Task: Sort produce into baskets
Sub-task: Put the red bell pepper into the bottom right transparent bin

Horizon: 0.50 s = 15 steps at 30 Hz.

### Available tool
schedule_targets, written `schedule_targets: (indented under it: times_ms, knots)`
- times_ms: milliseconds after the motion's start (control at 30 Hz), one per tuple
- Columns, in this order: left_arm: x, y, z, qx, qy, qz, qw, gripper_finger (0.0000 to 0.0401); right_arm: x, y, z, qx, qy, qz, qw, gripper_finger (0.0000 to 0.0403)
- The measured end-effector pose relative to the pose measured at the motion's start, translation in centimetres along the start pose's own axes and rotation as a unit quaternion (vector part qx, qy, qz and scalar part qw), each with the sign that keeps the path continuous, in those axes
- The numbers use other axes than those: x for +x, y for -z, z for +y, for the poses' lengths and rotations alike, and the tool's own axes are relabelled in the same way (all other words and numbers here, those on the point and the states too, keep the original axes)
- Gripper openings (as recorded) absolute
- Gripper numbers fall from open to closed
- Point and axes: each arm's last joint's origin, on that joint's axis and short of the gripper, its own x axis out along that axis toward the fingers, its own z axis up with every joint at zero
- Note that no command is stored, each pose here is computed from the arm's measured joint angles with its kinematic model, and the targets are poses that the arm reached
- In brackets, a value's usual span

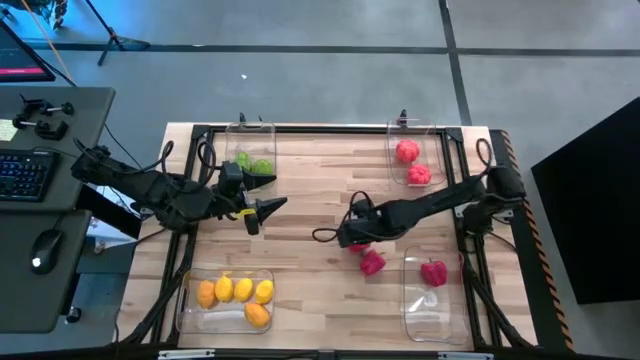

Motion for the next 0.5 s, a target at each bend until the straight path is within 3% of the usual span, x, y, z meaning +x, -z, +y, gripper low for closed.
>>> schedule_targets:
  times_ms: [367, 500]
  knots:
    - [0.0, 0.0, -0.1, 0.01, 0.01, 0.006, 1.0, 0.0351, 5.7, 1.6, -0.1, -0.017, 0.079, 0.055, 0.995, 0.0387]
    - [0.0, 0.0, 0.0, 0.01, 0.012, 0.007, 1.0, 0.0351, 5.4, 1.8, -0.1, -0.021, 0.079, 0.052, 0.995, 0.0344]
